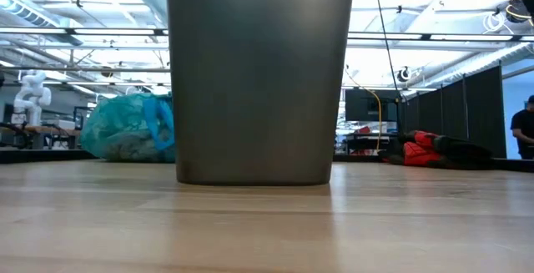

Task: Place trash/remove bag and relplace
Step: Insert the new blue trash bag into the trash bin

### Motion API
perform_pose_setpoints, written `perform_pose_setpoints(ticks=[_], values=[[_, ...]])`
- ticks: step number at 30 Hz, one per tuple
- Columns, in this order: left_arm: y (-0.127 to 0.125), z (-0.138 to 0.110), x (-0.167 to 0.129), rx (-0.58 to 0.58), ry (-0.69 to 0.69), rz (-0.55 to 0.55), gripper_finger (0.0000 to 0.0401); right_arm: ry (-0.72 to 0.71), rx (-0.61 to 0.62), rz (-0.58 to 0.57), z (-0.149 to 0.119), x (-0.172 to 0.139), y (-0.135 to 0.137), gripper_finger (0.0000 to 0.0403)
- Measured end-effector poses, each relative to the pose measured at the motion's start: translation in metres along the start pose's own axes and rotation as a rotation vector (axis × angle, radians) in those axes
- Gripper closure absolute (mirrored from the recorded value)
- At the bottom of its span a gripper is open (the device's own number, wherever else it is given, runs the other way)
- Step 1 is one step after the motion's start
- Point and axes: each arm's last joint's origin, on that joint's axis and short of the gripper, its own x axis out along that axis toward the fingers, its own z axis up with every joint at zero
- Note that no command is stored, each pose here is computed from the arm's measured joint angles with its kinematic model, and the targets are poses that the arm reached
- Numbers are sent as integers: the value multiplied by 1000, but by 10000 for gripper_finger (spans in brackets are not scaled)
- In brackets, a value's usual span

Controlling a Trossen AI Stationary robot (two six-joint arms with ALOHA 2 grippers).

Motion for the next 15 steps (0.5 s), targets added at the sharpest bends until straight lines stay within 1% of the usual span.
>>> perform_pose_setpoints(ticks=[4, 9, 15], values=[[-1, 0, 7, -5, -72, 6, 401, 90, -8, -36, -9, 25, 0, 403], [-1, 0, 7, -13, -78, 6, 401, 230, 11, -87, -24, 52, -3, 403], [-1, 0, 7, -14, -76, 8, 401, 336, 133, -114, -38, 77, -2, 403]])
